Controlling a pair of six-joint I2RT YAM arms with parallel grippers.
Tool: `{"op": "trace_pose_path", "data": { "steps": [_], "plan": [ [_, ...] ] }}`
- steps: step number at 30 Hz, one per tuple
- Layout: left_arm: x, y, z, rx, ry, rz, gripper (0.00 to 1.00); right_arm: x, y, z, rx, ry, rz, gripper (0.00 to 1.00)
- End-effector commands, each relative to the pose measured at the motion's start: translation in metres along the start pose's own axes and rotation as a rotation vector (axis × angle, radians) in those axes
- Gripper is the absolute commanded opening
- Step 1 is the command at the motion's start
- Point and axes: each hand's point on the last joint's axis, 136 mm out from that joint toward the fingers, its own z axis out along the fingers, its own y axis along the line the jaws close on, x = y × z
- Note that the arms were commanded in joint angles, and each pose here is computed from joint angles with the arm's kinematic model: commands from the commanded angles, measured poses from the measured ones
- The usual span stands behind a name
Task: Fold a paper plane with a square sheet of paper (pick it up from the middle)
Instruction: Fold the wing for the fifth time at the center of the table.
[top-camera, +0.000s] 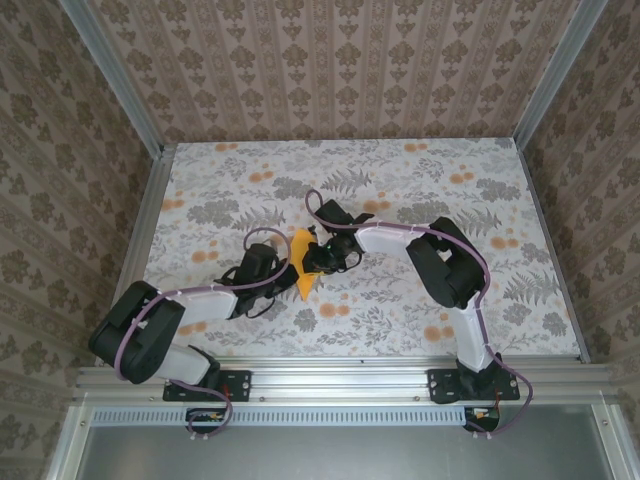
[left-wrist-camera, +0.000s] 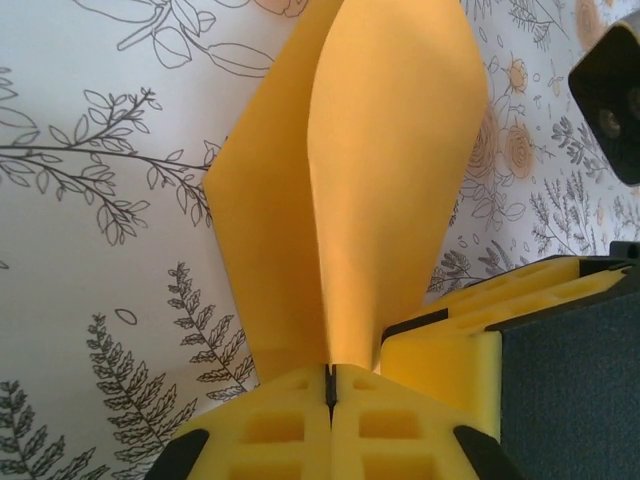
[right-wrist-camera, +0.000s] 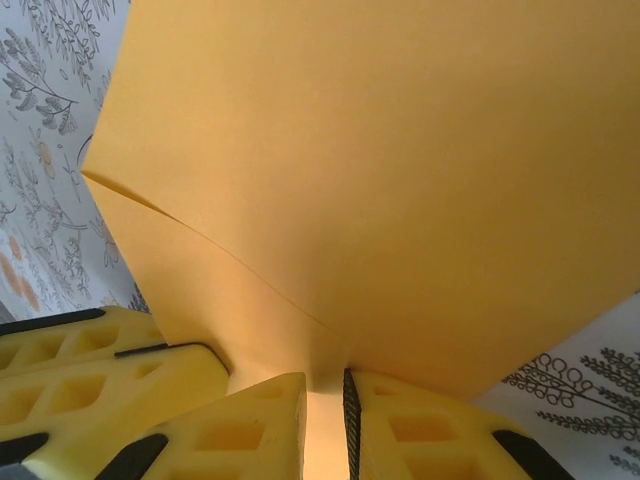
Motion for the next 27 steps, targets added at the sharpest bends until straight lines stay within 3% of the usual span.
{"op": "trace_pose_path", "data": {
  "steps": [1, 8, 16, 27],
  "plan": [
    [-0.007, -0.016, -0.003, 0.040, 0.000, 0.036, 0.00, -0.007, 0.012, -0.024, -0.046, -0.050, 0.006, 0.20],
    [-0.020, -0.047, -0.012, 0.088, 0.013, -0.008, 0.00, -0.015, 0.004, -0.078, -0.029, -0.185, 0.018, 0.21],
    [-0.036, -0.090, -0.014, 0.206, 0.049, -0.149, 0.00, -0.018, -0.013, -0.128, 0.067, -0.310, 0.039, 0.25],
    [-0.055, -0.116, -0.006, 0.351, 0.000, -0.206, 0.00, -0.018, -0.050, -0.143, 0.253, -0.356, 0.129, 0.30]
  ]
}}
